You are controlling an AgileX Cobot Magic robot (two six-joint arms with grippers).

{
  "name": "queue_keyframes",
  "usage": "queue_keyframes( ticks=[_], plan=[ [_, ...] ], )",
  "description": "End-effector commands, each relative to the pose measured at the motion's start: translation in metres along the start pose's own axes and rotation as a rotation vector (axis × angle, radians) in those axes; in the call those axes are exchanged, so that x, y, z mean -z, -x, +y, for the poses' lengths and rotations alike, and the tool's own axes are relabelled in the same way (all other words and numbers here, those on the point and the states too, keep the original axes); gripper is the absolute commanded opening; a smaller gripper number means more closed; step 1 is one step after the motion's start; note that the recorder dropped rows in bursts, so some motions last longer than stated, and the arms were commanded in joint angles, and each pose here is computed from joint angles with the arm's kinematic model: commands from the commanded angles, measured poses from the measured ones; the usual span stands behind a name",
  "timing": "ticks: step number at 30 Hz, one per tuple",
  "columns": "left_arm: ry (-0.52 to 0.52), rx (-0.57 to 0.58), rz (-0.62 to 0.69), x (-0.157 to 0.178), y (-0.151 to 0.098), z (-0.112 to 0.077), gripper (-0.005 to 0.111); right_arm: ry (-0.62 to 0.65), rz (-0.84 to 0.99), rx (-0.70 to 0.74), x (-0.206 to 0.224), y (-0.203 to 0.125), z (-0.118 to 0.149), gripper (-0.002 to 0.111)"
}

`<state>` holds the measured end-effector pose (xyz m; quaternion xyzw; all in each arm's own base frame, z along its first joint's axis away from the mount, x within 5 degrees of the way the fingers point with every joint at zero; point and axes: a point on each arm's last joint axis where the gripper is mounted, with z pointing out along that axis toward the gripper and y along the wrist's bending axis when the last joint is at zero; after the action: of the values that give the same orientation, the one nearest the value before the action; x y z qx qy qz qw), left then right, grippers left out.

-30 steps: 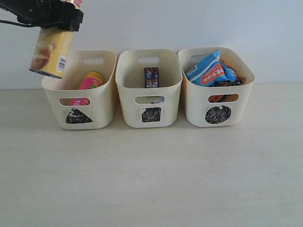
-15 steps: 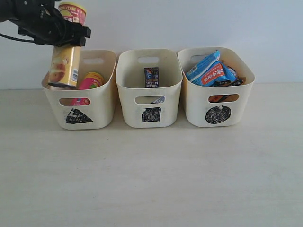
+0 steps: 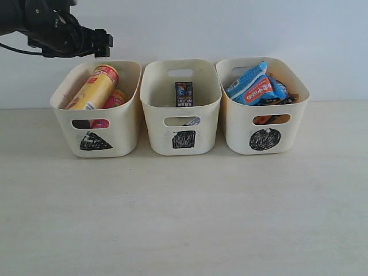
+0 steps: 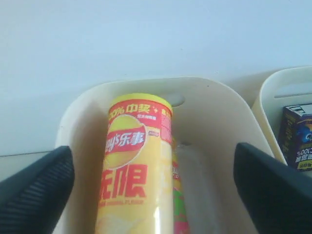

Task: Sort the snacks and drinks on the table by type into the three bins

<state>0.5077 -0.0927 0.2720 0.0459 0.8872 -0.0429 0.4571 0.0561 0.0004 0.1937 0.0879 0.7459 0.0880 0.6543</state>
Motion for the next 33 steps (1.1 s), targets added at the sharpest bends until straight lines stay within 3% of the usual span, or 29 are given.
queue_keyframes(
  ticks=[1, 3, 5, 9, 15, 21, 28, 33],
  plan=[
    [0.004, 0.020, 0.006, 0.010, 0.006, 0.002, 0.081, -0.002, -0.010, 0.005, 0.000, 0.001, 0.000, 0.002],
    [0.006, 0.021, 0.009, 0.017, 0.009, 0.002, 0.072, -0.002, -0.010, 0.005, 0.000, 0.001, 0.000, 0.002],
    [0.006, 0.023, 0.009, 0.026, 0.014, 0.002, 0.055, -0.002, -0.010, 0.005, 0.000, 0.001, 0.000, 0.002],
    [0.010, 0.025, 0.019, 0.044, 0.022, 0.003, 0.003, -0.002, -0.010, 0.005, 0.000, 0.001, 0.000, 0.002],
    [-0.003, 0.118, 0.073, 0.069, 0.027, 0.011, 0.004, -0.002, -0.010, 0.005, 0.000, 0.001, 0.000, 0.002],
    [0.004, 0.174, 0.116, 0.094, 0.014, 0.026, 0.004, -0.002, -0.010, 0.005, 0.000, 0.001, 0.000, 0.002],
    [0.008, 0.187, -0.031, 0.186, -0.010, 0.032, 0.004, -0.002, -0.010, 0.005, 0.000, 0.001, 0.000, 0.002],
    [-0.010, 0.210, -0.182, 0.276, -0.034, 0.029, 0.004, -0.002, -0.010, 0.005, 0.000, 0.001, 0.000, 0.002]
  ],
)
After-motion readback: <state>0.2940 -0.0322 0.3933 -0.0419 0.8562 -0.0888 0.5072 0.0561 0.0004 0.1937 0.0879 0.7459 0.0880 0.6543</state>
